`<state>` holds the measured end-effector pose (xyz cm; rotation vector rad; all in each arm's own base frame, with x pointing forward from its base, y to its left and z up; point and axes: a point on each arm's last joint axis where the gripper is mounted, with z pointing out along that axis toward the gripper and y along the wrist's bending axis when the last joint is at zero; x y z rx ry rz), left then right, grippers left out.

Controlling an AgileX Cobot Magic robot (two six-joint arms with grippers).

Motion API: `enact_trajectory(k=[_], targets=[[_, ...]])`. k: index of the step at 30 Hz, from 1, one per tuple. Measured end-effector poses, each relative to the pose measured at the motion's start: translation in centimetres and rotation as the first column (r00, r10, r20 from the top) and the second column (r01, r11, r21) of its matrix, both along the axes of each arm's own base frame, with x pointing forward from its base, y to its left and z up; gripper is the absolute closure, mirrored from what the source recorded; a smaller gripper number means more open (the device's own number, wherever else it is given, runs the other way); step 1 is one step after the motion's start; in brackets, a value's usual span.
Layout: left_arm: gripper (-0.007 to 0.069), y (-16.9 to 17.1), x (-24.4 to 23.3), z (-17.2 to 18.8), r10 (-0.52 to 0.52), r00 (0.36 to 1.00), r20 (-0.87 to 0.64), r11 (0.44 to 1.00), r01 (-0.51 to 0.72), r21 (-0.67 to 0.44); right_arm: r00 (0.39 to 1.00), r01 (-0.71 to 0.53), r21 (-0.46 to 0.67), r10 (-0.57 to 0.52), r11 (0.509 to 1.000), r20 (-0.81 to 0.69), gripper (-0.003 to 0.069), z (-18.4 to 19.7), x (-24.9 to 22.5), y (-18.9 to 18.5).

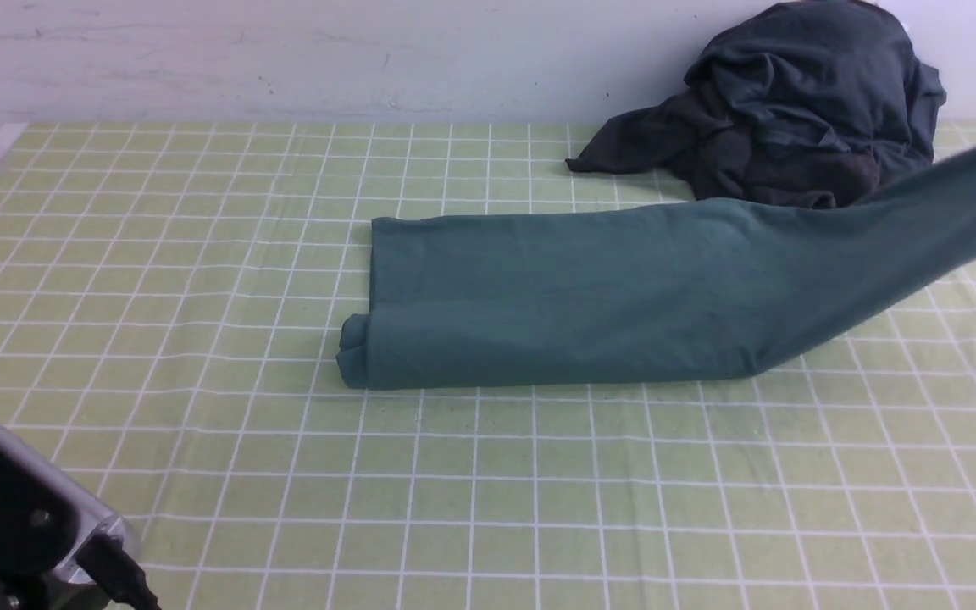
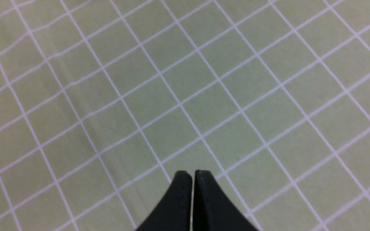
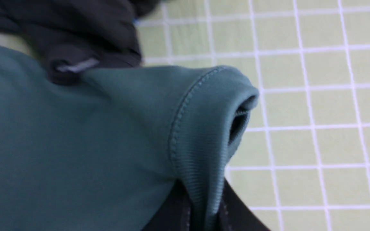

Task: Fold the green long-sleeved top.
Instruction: Use the right arm to drag the right edge of the fabric to the left and folds it over the left edge

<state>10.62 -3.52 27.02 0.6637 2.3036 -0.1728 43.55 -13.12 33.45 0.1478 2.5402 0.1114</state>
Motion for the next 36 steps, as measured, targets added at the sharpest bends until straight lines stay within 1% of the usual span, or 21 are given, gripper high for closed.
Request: enact_trajectory(k=[1,3,5,6,9,10,11,12,14,15,16,19,21,24,25,26,29,30,32,35,36], targets=[[0.0628,0.0,0.0,-0.7,0.034,0.997,0.064,0.999,-0.032,-0.034,0.995,-0.067,0.061,0.062,0.996,0.079,0.0624,2.3,0.0,2.3],[0.0628,0.0,-0.1,-0.6,0.061,0.991,0.118,0.996,-0.052,-0.073,0.975,-0.177,0.102,0.160,0.979,0.155,0.0624,4.0,0.4,5.8],[0.0628,0.1,-0.1,-0.4,0.072,0.987,0.144,0.994,-0.059,-0.088,0.958,-0.243,0.114,0.221,0.963,0.182,0.0624,4.5,0.6,7.9],[0.0628,0.1,-0.2,-0.2,0.083,0.982,0.171,0.992,-0.066,-0.104,0.929,-0.335,0.132,0.304,0.933,0.210,0.0624,4.8,0.9,11.5],[0.0628,0.1,-0.2,-0.1,0.088,0.980,0.181,0.992,-0.068,-0.111,0.859,-0.488,0.134,0.448,0.862,0.248,0.0624,4.4,1.3,19.5],[0.0628,0.1,-0.1,-0.1,0.089,0.979,0.184,0.991,-0.069,-0.111,0.834,-0.529,0.136,0.485,0.837,0.262,0.0624,4.0,1.4,21.6],[0.0628,0.1,-0.1,-0.1,0.090,0.978,0.186,0.991,-0.070,-0.111,0.801,-0.577,0.133,0.528,0.806,0.282,0.0624,3.1,1.6,25.1],[0.0628,0.1,-0.1,-0.1,0.090,0.978,0.186,0.991,-0.070,-0.112,0.793,-0.591,0.135,0.541,0.795,0.281,0.0624,2.7,1.6,26.0],[0.0628,0.1,-0.1,-0.1,0.090,0.978,0.186,0.991,-0.070,-0.112,0.753,-0.641,0.129,0.587,0.757,0.298,0.0624,0.6,2.0,30.4],[0.0628,0.1,-0.1,-0.1,0.090,0.978,0.186,0.991,-0.070,-0.112,0.749,-0.646,0.129,0.591,0.752,0.301,0.0624,-0.1,2.2,31.3],[0.0628,0.1,-0.1,-0.1,0.090,0.978,0.186,0.991,-0.070,-0.112,0.730,-0.669,0.130,0.615,0.731,0.298,0.0624,-2.5,2.5,34.4],[0.0628,0.1,-0.1,-0.1,0.090,0.978,0.186,0.991,-0.070,-0.112,0.706,-0.698,0.127,0.647,0.705,0.289,0.0622,-6.2,2.5,38.5],[0.0628,0.1,-0.1,-0.1,0.091,0.978,0.186,0.991,-0.070,-0.115,0.687,-0.718,0.117,0.672,0.686,0.276,0.0600,-9.0,2.3,40.9],[0.0628,0.1,-0.1,-0.1,0.093,0.979,0.184,0.990,-0.071,-0.122,0.663,-0.740,0.099,0.696,0.666,0.274,0.0515,-11.7,2.0,43.2],[0.0628,0.0,-0.1,-0.1,0.093,0.979,0.184,0.990,-0.071,-0.123,0.662,-0.741,0.097,0.698,0.665,0.274,0.0508,-11.9,2.0,43.4],[0.0628,0.0,-0.1,-0.1,0.093,0.979,0.183,0.990,-0.071,-0.125,0.657,-0.744,0.091,0.701,0.662,0.277,0.0446,-12.2,1.9,43.8],[0.0628,0.0,-0.1,-0.1,0.093,0.979,0.182,0.989,-0.071,-0.127,0.654,-0.743,0.081,0.694,0.664,0.300,0.0351,-12.0,1.9,44.0],[0.0628,0.0,-0.1,-0.1,0.093,0.979,0.182,0.989,-0.071,-0.127,0.654,-0.741,0.078,0.691,0.667,0.307,0.0336,-11.9,2.0,44.0],[0.0628,0.0,-0.1,-0.1,0.093,0.979,0.182,0.989,-0.071,-0.127,0.655,-0.739,0.075,0.688,0.670,0.313,0.0328,-11.9,2.0,44.0],[0.0628,0.0,-0.1,-0.1,0.094,0.979,0.182,0.989,-0.071,-0.129,0.659,-0.738,0.082,0.687,0.670,0.306,0.0344,-12.4,2.1,44.1],[0.0628,0.0,-0.1,-0.1,0.093,0.979,0.182,0.989,-0.070,-0.128,0.666,-0.735,0.104,0.686,0.670,0.294,0.0382,-13.4,2.1,44.4]])
